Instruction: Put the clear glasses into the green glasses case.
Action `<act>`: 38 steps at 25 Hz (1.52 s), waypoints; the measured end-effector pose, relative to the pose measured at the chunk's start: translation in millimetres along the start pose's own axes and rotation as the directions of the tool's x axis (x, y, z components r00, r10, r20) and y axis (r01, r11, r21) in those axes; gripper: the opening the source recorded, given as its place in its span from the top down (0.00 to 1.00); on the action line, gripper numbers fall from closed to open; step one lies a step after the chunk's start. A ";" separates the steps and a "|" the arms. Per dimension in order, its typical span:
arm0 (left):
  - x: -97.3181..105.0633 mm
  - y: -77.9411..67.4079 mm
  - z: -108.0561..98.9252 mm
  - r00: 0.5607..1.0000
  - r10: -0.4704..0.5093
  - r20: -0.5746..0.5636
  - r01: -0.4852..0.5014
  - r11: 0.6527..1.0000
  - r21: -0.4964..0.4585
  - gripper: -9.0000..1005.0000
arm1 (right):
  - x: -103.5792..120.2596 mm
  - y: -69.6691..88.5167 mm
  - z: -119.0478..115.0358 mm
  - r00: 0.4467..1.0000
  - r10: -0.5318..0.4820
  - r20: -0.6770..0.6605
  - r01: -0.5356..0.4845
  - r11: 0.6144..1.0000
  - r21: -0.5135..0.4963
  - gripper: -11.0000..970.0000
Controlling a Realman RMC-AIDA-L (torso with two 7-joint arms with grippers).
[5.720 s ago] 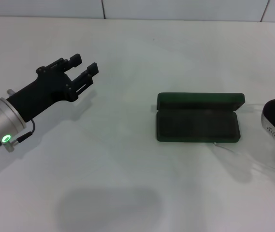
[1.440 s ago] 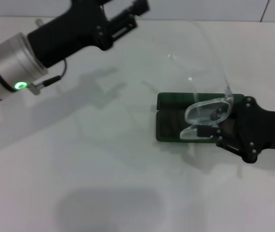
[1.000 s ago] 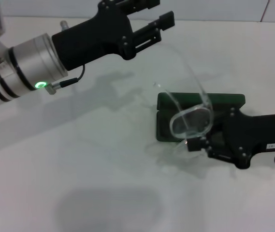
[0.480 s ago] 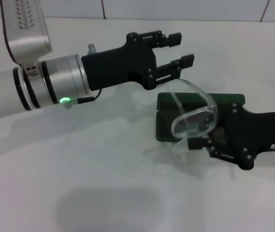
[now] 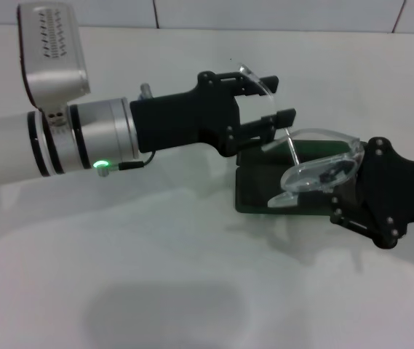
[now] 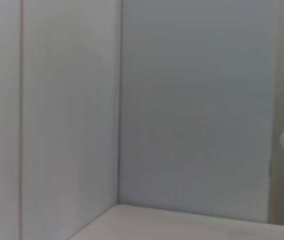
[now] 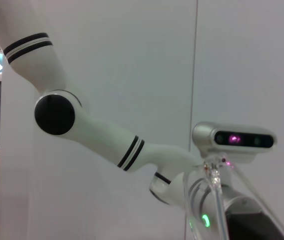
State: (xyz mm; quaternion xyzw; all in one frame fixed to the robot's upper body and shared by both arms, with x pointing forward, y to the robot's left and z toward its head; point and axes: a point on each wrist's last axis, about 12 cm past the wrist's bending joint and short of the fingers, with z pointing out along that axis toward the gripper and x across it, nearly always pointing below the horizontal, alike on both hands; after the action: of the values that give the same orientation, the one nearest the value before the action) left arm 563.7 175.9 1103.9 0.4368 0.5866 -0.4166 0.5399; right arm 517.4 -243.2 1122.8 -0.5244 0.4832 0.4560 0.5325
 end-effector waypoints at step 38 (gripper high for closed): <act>6.6 17.7 -51.7 0.998 -0.052 0.040 0.059 0.976 -0.209 0.37 | -13.9 15.6 -11.7 0.986 -0.113 0.118 0.124 0.988 -0.088 0.87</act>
State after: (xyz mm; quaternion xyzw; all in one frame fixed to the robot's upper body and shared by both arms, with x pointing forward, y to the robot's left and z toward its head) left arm 566.6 230.8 1100.6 0.3537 0.6300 -0.3745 0.5812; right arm 499.8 -254.0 1135.0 -0.5503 0.3979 0.4749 0.5597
